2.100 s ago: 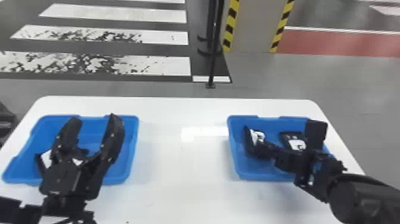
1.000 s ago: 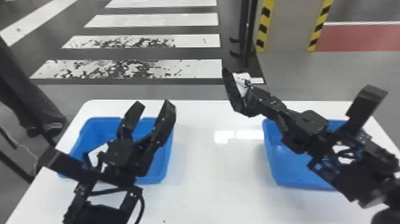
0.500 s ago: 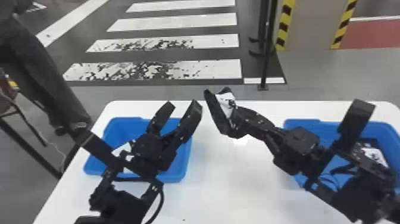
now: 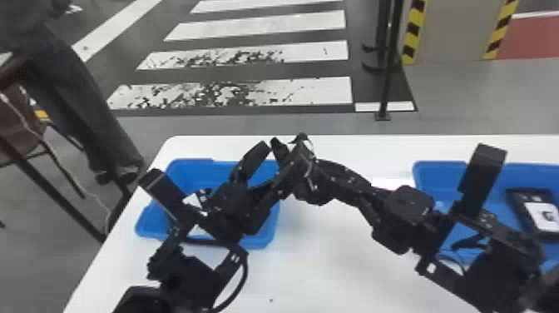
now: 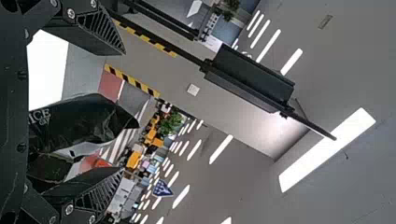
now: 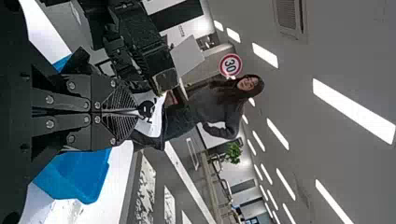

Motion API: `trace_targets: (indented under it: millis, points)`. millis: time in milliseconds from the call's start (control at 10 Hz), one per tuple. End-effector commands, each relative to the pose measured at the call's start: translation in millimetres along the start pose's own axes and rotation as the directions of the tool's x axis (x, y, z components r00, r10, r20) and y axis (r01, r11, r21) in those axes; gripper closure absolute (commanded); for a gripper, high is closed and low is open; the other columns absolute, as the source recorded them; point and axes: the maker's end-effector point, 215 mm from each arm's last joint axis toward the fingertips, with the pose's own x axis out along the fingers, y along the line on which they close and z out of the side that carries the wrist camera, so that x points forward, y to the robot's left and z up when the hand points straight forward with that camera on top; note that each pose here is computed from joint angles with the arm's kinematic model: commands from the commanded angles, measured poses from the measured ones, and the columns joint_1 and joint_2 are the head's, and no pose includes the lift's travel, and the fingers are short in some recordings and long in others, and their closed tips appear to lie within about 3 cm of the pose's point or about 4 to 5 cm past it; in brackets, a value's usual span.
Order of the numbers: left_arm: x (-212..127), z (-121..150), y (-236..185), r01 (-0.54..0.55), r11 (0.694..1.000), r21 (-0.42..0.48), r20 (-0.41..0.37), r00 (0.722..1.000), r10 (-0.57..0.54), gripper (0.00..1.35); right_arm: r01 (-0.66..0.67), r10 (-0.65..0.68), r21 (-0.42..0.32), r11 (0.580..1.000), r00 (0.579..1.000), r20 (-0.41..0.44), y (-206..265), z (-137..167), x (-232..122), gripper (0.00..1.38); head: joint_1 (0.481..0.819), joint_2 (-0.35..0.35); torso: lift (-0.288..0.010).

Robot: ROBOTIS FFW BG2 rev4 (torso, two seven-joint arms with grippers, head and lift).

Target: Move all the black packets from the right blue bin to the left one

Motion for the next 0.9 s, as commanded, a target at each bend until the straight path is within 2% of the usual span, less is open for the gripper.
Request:
trace_targets:
  millis: [0, 100, 200, 300, 400, 600, 800]
  points:
    - [1, -1, -2, 0.006, 1.000, -0.002, -0.007, 1.000, -0.006, 0.16, -0.014, 0.014, 0.008, 1.000, 1.000, -0.004, 6, -3, 3, 1.13, 0.695, 0.191, -0.140]
    - [1, -2, -2, 0.001, 1.000, -0.005, -0.011, 1.000, -0.001, 0.16, -0.018, 0.018, 0.013, 1.000, 1.000, -0.005, 8, -4, 4, 1.13, 0.695, 0.193, -0.140]
    - [1, 0, 0, -0.002, 1.000, -0.002, -0.005, 1.000, 0.002, 0.27, -0.022, 0.022, 0.017, 1.000, 1.000, -0.006, 9, -5, 4, 1.13, 0.695, 0.196, -0.140]
    - [1, -1, -1, -0.003, 1.000, 0.001, -0.008, 1.000, 0.003, 0.73, -0.022, 0.022, 0.021, 1.000, 1.000, -0.003, 8, -4, 4, 1.13, 0.695, 0.200, -0.140]
    - [0, -3, -1, -0.005, 1.000, -0.004, -0.014, 1.000, 0.005, 1.03, -0.020, 0.020, 0.023, 1.000, 1.000, -0.003, 7, -5, 4, 1.13, 0.695, 0.201, -0.140]
    - [1, -7, -3, -0.003, 1.000, 0.012, -0.028, 1.000, 0.004, 1.21, -0.017, 0.017, 0.027, 0.999, 1.000, 0.012, 4, -1, 4, 1.13, 0.695, 0.199, -0.140]
    - [3, 0, -7, 0.002, 0.997, 0.071, -0.028, 1.000, 0.000, 1.21, -0.010, 0.009, 0.029, 1.000, 0.999, 0.034, -2, 4, 7, 1.13, 0.695, 0.192, -0.140]
